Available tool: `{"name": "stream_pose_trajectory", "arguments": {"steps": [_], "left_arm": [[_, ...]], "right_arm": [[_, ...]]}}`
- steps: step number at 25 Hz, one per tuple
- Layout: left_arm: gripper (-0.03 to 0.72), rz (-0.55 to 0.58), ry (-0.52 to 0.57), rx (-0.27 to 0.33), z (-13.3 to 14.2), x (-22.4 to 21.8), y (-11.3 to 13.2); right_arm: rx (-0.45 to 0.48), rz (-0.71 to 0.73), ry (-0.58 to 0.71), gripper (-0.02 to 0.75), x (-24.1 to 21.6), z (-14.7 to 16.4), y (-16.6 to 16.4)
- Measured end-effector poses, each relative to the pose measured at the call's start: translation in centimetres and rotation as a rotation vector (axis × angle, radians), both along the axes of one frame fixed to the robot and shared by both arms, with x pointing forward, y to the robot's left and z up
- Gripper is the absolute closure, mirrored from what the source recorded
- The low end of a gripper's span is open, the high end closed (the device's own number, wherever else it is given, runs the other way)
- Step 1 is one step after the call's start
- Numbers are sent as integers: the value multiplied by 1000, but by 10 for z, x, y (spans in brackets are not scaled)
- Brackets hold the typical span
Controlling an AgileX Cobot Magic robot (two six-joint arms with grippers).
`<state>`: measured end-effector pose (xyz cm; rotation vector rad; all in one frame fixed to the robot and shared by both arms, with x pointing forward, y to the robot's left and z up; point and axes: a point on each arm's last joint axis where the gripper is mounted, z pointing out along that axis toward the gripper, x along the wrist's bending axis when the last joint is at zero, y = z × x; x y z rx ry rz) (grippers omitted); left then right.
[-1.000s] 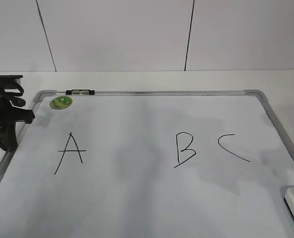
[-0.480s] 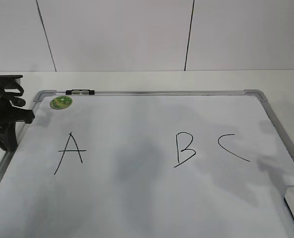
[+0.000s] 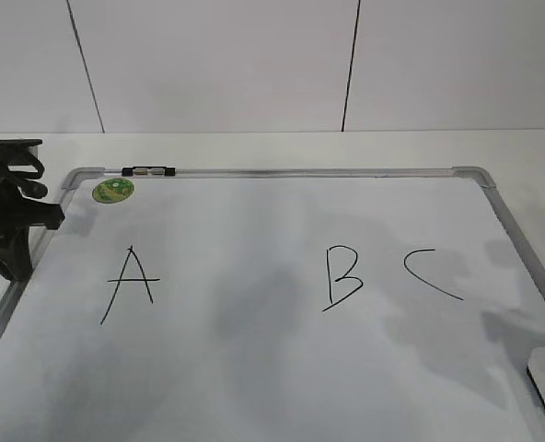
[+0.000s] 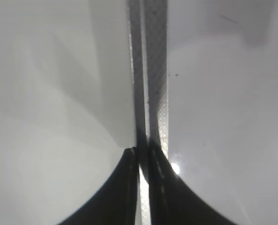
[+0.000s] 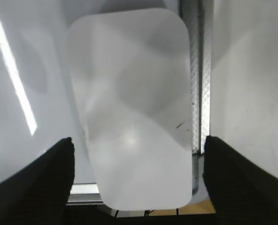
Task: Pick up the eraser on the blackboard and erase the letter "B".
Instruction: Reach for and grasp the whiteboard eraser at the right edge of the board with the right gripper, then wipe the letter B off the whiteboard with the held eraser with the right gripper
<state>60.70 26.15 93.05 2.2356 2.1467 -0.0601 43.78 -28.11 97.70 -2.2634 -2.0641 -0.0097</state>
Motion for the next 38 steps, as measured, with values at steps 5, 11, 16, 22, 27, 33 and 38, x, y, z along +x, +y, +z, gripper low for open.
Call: {"name": "stream_pose_trajectory", "arguments": {"steps": [5,11,16,22,27,33,38], "left_arm": [[664,0,0,0,0,0,0],[663,0,0,0,0,0,0],[663,0,0,0,0,0,0],[663,0,0,0,0,0,0],[663,0,0,0,0,0,0],[663,0,0,0,0,0,0],[663,0,0,0,0,0,0]], "right_arm": [[-1,-2,-37,85,0,-6,0],[-14,11,-83,90,4,-7,-2],[2,35,-94,91,5,-7,0],[13,43,-77,91,6,-10,1],[11,45,-40,91,9,-18,1],[10,46,21,92,11,-29,1],[10,48,50,110,10,-31,1]]}}
